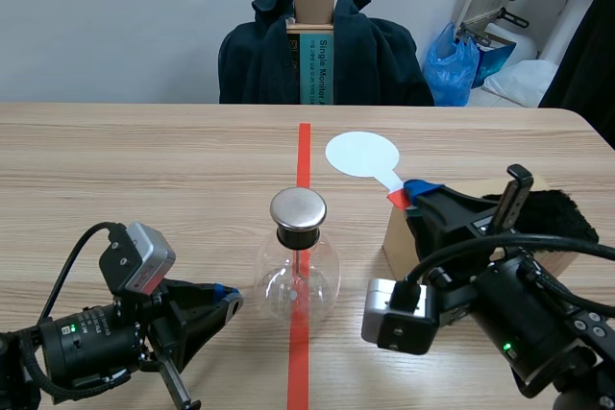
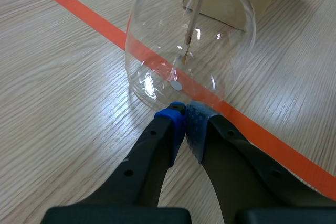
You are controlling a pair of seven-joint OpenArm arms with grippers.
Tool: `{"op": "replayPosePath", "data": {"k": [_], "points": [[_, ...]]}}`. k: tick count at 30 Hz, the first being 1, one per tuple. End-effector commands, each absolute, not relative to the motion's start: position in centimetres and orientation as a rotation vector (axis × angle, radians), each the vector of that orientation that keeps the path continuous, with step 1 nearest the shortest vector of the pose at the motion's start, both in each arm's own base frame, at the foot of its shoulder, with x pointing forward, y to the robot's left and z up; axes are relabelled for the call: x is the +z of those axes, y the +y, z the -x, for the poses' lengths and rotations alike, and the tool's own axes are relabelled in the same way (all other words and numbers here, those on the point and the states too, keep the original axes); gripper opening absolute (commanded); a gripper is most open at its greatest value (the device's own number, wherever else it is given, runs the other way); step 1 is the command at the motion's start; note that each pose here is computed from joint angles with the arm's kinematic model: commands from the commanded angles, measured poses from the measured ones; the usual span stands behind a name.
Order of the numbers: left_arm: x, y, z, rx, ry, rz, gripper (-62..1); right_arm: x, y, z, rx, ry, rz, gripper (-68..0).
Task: Do the electroscope experiment.
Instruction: 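Move the plate toward and away from the electroscope, then rub the plate on the fur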
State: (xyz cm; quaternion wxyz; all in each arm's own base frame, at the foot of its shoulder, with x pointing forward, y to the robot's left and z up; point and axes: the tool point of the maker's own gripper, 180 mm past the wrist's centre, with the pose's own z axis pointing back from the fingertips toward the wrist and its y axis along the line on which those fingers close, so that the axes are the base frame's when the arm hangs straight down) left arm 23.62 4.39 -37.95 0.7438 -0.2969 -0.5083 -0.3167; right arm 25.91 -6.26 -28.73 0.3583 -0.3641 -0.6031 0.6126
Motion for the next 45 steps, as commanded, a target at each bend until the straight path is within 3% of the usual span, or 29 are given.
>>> {"op": "replayPosePath", "data": {"k": [1, 11, 17, 21, 26, 32, 38, 39, 45], "points": [[-36.6, 3.9, -24.3, -0.680, -1.163, 0.670, -57.8, -27.3, -7.0, -26.8, 1.533, -1.572, 1.005, -66.9], [-36.7, 4.0, -24.2, -0.681, -1.160, 0.669, -57.8, -26.3, -9.1, -27.6, 1.460, -1.543, 1.097, -66.9], [-35.7, 5.0, -23.6, -0.654, -1.217, 0.686, -57.8, -22.7, -9.4, -27.1, 1.363, -1.712, 1.231, -66.9], [-34.9, 6.5, -23.0, -0.654, -1.230, 0.662, -57.7, -20.9, -10.2, -26.9, 1.382, -1.741, 1.274, -66.9], [-33.7, 8.5, -22.0, -0.682, -1.232, 0.623, -56.8, -15.2, -11.8, -26.4, 1.279, -1.842, 1.326, -66.9], [-31.7, 10.2, -21.0, -0.725, -1.244, 0.587, -30.7, -8.0, -12.9, -25.8, 1.158, -1.986, 1.412, -66.9], [-29.5, 11.1, -19.5, -0.747, -1.258, 0.567, -0.8, -5.5, -13.8, -25.7, 1.137, -2.016, 1.478, -66.9], [-29.2, 11.2, -19.3, -0.749, -1.261, 0.564, 1.4, -5.3, -14.0, -25.7, 1.137, -2.018, 1.486, -66.9], [-27.6, 12.1, -18.3, -0.750, -1.271, 0.533, 1.4, -4.5, -14.8, -25.8, 1.127, -2.012, 1.529, -66.9]]}}
